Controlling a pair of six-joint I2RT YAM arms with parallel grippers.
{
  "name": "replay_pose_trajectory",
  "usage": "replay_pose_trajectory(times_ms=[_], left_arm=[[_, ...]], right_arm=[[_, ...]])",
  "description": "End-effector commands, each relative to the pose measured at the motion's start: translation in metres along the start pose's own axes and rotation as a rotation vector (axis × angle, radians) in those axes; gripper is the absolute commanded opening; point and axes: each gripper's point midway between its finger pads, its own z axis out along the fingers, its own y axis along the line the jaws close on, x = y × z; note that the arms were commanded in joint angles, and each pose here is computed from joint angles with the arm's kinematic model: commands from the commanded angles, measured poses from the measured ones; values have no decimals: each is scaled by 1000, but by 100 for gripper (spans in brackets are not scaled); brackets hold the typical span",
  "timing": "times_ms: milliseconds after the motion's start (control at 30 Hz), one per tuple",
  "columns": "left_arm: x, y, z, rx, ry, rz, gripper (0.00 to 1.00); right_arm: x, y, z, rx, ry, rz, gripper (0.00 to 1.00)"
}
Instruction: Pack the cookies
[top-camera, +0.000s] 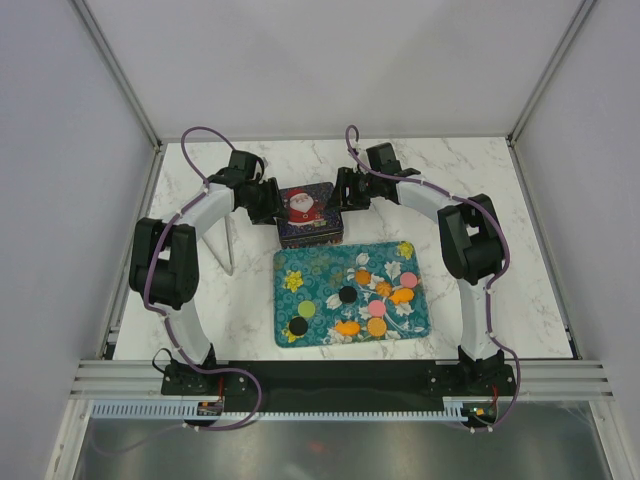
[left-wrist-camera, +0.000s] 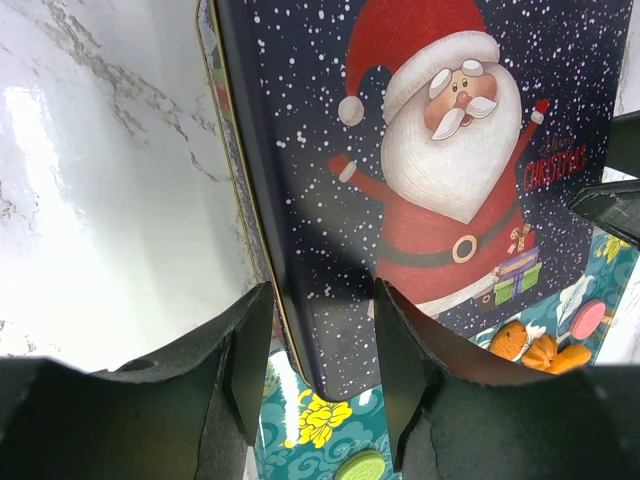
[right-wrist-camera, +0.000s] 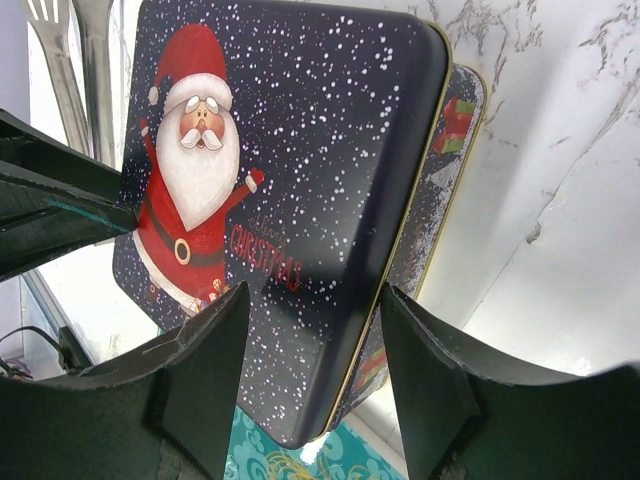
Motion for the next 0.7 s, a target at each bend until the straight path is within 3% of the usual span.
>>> replay_pose_trajectory(times_ms=[0, 667], left_arm=[[-1, -6, -7, 16, -4, 44, 52], [-3, -14, -14, 37, -32, 55, 52]], right_arm=[[-12, 19, 0, -57, -30, -37, 62], [-20, 37, -15, -55, -80, -95, 58]])
